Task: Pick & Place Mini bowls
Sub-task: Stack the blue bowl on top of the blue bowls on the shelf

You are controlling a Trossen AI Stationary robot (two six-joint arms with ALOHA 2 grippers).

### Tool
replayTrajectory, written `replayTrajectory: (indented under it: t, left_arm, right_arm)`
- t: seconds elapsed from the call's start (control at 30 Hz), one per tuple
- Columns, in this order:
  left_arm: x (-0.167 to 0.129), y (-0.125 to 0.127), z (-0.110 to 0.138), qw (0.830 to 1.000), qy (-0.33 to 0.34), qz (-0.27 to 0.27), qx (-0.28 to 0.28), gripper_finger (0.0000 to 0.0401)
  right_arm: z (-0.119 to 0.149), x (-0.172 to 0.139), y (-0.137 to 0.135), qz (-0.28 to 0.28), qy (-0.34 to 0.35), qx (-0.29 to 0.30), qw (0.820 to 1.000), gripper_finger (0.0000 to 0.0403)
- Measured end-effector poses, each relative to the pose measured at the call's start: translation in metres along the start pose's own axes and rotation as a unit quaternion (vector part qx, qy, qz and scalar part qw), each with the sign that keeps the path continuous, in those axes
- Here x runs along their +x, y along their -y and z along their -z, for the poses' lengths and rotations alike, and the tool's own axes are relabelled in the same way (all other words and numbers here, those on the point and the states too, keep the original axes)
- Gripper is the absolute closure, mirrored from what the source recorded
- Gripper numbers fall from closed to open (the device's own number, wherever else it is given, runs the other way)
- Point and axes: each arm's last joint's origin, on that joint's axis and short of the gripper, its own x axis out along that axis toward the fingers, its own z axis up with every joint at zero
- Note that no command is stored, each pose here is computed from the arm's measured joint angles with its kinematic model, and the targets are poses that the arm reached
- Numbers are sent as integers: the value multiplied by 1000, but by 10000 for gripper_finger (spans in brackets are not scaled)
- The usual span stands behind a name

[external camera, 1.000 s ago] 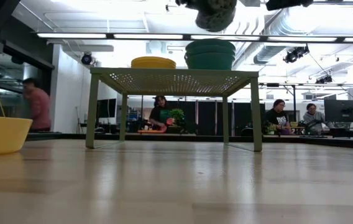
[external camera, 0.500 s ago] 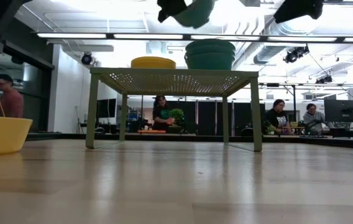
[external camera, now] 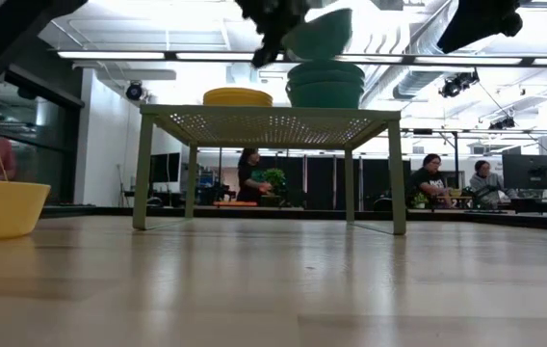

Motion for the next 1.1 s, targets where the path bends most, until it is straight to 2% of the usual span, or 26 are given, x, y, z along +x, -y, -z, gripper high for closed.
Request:
replayTrajectory:
  t: [0.07,0.17,0.23,0.4,0.67,0.83,1.1]
  left_arm:
    - [7,-3,5,999,-25,-5,-23,394]
    - [6,-2,0,999,-4,3,-38,394]
    - [7,-4,1,998,-12,6,-54,394]
    - [11,-11,0,996,-11,-12,-83,394]
    - [8,-13,-1,994,-1,-38,-102,394]
    - [8,-15,-1,991,8,-73,-112,394]
    - [8,-16,3,989,-10,-84,-118,394]
  right_arm:
    - [0,0,0,-1,-1,-8,1000,290]
    - [0,0,0,-4,-2,-17,1000,290]
    - [0,0,0,-4,-2,-19,1000,290]
    - [0,0,0,-4,-4,-28,1000,290]
    - [2,0,0,-2,-14,-35,999,290]
    - [3,0,1,-3,-19,-37,999,290]
    - [4,0,1,-1,-21,-38,999,290]
